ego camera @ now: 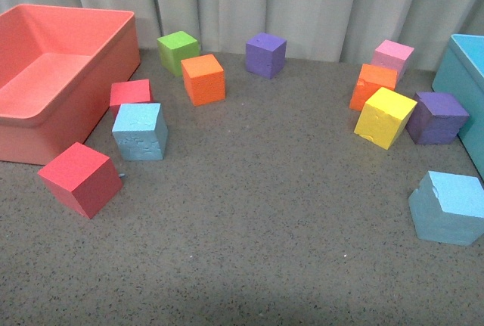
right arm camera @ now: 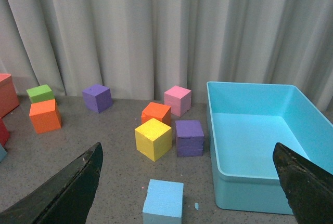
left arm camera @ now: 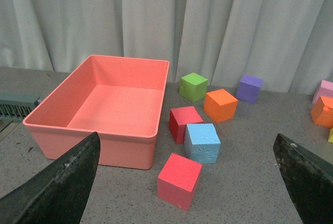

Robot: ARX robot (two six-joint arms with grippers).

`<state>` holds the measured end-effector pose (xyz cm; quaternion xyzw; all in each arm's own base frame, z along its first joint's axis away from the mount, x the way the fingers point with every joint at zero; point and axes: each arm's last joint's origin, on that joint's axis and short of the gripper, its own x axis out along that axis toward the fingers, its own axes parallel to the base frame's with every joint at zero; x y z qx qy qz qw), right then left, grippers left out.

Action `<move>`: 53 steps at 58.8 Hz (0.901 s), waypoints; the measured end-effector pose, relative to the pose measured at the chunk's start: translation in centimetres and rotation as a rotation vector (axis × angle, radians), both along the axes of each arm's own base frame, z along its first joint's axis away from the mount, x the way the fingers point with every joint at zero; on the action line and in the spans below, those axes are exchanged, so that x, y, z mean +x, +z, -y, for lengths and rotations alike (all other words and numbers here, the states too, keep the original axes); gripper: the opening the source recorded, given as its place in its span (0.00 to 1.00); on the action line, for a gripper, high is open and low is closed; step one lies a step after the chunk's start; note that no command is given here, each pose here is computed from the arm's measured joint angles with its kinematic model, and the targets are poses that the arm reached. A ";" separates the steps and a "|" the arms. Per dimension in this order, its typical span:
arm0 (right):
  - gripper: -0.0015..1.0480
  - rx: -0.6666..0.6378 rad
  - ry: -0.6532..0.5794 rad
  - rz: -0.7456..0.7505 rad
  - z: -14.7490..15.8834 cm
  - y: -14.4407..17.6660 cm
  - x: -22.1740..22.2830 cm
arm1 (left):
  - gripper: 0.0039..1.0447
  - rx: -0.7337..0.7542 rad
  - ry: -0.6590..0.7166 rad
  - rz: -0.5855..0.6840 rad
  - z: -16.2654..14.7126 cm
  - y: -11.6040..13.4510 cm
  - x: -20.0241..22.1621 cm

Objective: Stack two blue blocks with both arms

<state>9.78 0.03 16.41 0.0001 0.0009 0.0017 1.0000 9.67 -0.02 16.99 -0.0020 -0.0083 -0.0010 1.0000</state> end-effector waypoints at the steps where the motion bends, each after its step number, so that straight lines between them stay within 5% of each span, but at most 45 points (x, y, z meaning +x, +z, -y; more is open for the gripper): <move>1: 0.91 0.000 0.000 0.000 0.0 0.0 0.0 | 0.94 0.000 0.000 0.000 0.0 0.0 0.0; 53: 0.91 0.000 0.000 0.000 0.0 0.0 0.0 | 0.94 0.000 0.000 0.000 0.0 0.0 0.0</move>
